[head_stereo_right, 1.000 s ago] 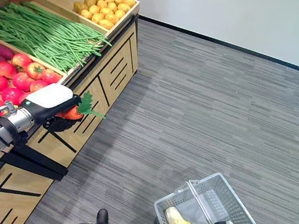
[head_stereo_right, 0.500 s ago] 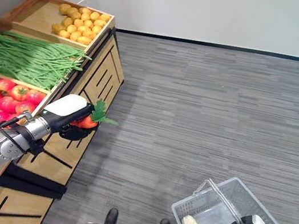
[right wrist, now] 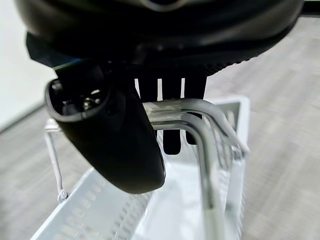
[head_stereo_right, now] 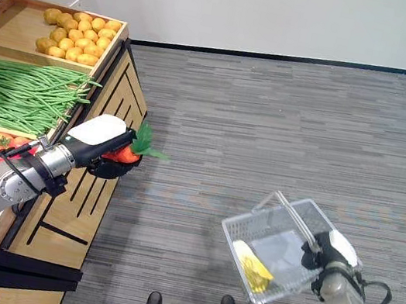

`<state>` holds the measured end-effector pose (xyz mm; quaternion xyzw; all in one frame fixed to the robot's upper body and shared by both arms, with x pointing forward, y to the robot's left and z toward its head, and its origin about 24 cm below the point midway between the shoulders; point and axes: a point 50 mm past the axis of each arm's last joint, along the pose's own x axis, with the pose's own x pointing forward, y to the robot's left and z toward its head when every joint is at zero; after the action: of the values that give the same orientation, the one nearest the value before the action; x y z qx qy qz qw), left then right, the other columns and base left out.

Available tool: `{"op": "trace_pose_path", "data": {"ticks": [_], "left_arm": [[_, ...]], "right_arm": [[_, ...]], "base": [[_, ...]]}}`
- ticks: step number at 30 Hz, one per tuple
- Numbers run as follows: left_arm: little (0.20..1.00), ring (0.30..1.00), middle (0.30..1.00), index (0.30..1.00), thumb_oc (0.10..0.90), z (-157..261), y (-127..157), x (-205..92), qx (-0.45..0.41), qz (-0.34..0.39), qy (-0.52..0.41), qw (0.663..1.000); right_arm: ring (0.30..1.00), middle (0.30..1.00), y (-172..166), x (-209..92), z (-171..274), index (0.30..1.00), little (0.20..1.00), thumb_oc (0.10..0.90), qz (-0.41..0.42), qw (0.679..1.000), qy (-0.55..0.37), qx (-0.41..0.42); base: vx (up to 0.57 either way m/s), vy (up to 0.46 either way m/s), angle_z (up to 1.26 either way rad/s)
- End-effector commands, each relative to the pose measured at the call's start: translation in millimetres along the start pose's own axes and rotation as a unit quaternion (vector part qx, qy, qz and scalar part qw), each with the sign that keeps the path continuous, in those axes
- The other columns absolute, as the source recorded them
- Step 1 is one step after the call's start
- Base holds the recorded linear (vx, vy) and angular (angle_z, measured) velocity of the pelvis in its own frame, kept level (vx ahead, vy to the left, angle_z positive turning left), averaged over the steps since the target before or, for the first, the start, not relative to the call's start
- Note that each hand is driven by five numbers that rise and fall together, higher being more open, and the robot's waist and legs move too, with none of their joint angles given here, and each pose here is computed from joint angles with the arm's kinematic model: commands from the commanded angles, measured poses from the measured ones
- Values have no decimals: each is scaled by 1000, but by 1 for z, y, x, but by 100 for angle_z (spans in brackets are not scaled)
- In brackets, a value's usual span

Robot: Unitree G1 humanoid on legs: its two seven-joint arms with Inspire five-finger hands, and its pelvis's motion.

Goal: Get the vegetables into the basket

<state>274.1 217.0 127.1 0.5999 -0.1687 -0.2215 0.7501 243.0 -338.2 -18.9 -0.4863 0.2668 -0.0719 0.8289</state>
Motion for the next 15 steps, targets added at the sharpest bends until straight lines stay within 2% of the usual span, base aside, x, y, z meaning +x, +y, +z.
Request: {"op": "trace_pose_path", "data": {"ticks": [1,5,7,8,15], "left_arm": [[300,300,300,300,400,22,49,23,16,95,-74,993],[300,300,300,300,400,36,43,35,7,85,-105,991],[300,300,300,300,400,43,40,42,-2,84,-119,989],[300,300,300,300,400,47,39,45,-4,81,-126,989],[300,300,300,300,400,61,20,61,0,28,-153,988]], "right_arm": [[300,300,-55,16,54,300,300,400,-113,988,-101,20],[300,300,-51,18,91,300,300,400,-110,980,-156,61],[300,300,-42,16,117,300,300,400,-103,965,-190,145],[300,300,-40,15,127,300,300,400,-98,961,-204,158],[300,300,-32,10,166,300,300,400,-68,946,-258,186]], "base": [[0,0,0],[0,0,0],[0,0,0],[0,0,0],[0,0,0]]}}
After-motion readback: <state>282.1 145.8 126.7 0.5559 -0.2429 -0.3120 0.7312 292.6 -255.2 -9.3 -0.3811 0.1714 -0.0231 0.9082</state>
